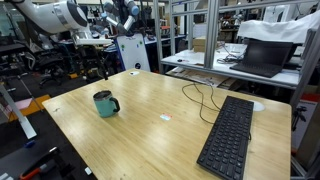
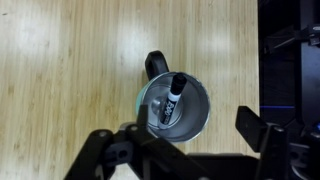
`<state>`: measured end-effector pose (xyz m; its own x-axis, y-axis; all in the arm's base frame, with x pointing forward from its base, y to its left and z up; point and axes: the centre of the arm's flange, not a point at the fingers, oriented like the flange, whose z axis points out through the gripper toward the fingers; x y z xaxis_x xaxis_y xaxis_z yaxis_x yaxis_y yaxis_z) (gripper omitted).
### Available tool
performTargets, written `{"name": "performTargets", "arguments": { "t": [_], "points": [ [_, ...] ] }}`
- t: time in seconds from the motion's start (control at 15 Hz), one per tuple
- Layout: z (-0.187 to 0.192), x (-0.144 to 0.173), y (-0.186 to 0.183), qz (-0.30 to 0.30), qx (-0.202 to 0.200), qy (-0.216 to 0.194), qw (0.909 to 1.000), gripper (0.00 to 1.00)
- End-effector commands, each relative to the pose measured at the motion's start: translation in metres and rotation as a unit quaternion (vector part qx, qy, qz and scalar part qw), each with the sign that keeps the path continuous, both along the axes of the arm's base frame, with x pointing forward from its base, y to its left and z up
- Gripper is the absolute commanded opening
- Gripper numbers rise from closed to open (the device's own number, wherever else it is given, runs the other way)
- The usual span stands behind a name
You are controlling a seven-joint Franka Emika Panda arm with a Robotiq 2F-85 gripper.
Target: Remove the marker from the mug cup and put it on the table then put it back in the mug cup
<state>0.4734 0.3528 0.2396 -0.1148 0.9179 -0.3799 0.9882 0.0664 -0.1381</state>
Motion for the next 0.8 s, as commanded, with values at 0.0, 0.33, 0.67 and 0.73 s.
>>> {"name": "performTargets", "arguments": {
  "t": [0.0, 0.33, 0.67, 0.73],
  "points": [
    [-0.004, -0.001, -0.008, -0.006, -0.004, 0.001, 1.0, 0.6],
    [-0.011, 0.002, -0.023, -0.002, -0.008, 0.005, 1.0, 0.54],
    [-0.024, 0.005, -0.029, 0.008, -0.008, 0.016, 0.9998, 0.58],
    [-0.027, 0.006, -0.028, 0.011, -0.008, 0.02, 0.9997, 0.56]
  ]
}}
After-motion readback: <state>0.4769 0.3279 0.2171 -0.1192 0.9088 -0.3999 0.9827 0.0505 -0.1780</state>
